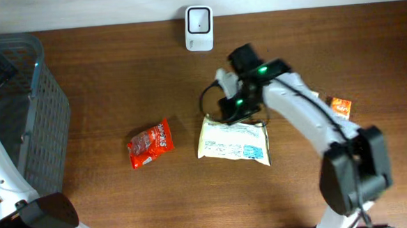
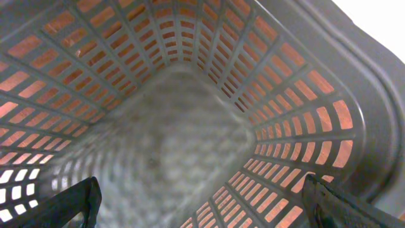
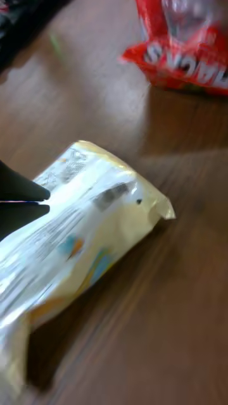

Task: Scan the item barcode

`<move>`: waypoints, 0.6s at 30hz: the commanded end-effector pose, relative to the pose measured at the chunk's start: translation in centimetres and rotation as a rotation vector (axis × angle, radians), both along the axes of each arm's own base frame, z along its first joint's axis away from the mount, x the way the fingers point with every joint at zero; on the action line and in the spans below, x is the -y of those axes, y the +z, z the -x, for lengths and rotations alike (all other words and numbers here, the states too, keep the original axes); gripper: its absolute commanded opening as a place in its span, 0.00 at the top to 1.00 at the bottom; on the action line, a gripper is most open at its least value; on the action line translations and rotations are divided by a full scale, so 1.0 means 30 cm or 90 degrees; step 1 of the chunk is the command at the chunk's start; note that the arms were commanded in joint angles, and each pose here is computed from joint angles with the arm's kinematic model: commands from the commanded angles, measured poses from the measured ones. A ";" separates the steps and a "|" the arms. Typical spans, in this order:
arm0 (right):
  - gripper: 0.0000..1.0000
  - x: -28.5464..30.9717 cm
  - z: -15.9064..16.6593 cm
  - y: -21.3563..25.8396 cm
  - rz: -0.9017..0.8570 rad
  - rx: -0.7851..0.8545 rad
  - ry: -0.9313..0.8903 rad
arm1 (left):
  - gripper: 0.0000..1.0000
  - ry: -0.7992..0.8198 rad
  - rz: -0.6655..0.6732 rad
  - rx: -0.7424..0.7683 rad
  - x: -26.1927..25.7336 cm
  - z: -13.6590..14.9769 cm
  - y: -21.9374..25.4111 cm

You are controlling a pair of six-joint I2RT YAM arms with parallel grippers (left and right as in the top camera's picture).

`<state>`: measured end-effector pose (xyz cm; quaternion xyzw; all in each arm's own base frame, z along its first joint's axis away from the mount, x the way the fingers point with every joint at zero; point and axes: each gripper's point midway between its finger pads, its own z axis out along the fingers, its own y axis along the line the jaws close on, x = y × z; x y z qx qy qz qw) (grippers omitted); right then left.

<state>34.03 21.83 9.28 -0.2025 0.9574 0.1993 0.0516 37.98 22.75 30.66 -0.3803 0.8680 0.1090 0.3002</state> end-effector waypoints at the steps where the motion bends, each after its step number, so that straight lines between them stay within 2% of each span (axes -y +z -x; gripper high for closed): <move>1: 0.96 -0.036 0.017 -0.172 0.042 -0.074 -0.061 | 0.01 0.007 0.001 0.002 -0.004 0.003 0.000; 3: 0.97 -0.023 0.000 -0.272 0.063 -0.126 -0.127 | 0.01 0.007 0.001 0.002 -0.004 0.003 0.000; 7: 0.95 0.008 -0.012 -0.279 0.042 -0.167 -0.153 | 0.01 0.007 0.001 0.002 -0.004 0.003 0.000; 9: 0.84 0.010 -0.013 -0.281 0.041 -0.169 -0.154 | 0.01 0.007 0.001 0.002 -0.004 0.003 0.000; 12: 0.46 0.000 -0.009 -0.281 0.040 -0.164 -0.141 | 0.01 0.007 0.001 0.002 -0.004 0.003 0.000; 13: 0.39 -0.001 -0.010 -0.280 0.039 -0.162 -0.137 | 0.01 0.007 0.001 0.002 -0.004 0.003 0.000; 16: 0.31 -0.013 -0.029 -0.265 0.026 -0.142 -0.111 | 0.01 0.007 0.001 0.002 -0.004 0.003 0.000; 18: 0.32 -0.032 -0.055 -0.234 0.008 -0.111 -0.066 | 0.01 0.008 0.001 0.001 -0.004 0.003 0.000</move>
